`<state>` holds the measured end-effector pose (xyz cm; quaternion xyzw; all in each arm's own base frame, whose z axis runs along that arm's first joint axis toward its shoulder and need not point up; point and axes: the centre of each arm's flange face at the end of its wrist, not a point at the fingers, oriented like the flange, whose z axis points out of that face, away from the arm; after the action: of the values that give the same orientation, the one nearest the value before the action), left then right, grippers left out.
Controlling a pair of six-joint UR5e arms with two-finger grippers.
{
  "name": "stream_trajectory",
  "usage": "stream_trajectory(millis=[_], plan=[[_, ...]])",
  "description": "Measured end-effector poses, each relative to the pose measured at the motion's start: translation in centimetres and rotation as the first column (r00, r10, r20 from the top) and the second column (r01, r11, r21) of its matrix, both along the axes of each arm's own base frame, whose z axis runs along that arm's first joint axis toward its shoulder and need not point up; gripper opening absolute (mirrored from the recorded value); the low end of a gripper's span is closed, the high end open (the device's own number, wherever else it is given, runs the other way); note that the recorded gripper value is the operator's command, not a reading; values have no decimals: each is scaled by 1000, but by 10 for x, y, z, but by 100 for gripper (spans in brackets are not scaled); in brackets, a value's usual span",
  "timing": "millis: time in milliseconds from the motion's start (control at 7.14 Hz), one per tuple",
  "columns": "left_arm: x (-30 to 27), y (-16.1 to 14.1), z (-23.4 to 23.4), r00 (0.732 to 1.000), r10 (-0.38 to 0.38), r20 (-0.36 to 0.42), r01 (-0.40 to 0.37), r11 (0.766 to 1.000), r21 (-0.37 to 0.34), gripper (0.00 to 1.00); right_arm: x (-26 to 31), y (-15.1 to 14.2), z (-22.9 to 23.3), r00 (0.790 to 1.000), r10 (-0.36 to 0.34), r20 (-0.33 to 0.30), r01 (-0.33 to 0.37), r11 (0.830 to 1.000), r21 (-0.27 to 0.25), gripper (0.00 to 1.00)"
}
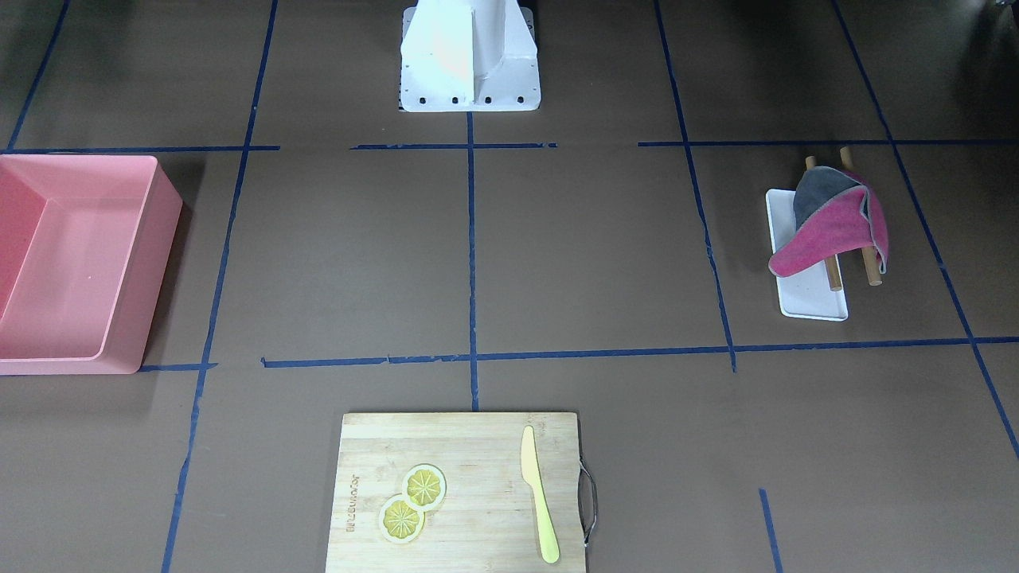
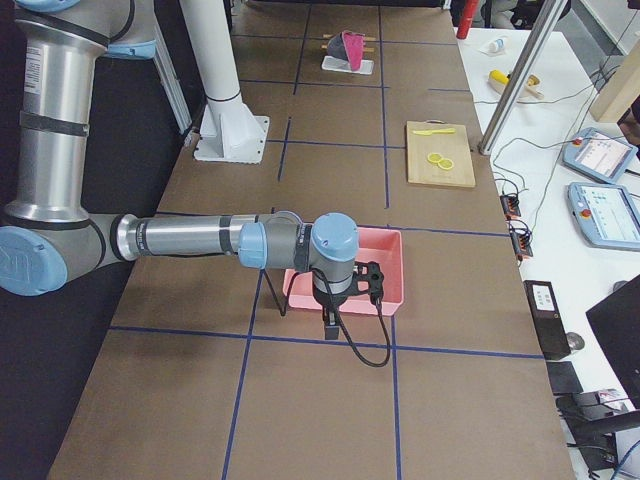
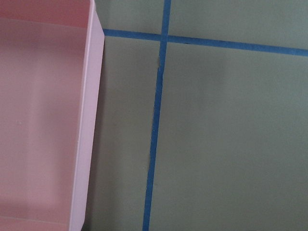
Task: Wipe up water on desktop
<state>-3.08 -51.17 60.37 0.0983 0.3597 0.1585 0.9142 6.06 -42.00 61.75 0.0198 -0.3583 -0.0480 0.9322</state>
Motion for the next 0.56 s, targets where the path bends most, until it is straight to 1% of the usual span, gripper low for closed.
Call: stream_trajectory(millis=[280,420,560], plan=[[3,-11,-25,996,-84,-43,83,996,-10,100,-2,-8,-8,1000,-1,28,0,1000,15,100],[8,-9,-32,993,-90,-72,91,996,7,100,-3,-9,-11,999,-1,45,0,1000,18,100],[19,-4,-34,991,-79,-108,81,997,15,100,-4,-11,-13,998,-2,56,0,1000,22,100]])
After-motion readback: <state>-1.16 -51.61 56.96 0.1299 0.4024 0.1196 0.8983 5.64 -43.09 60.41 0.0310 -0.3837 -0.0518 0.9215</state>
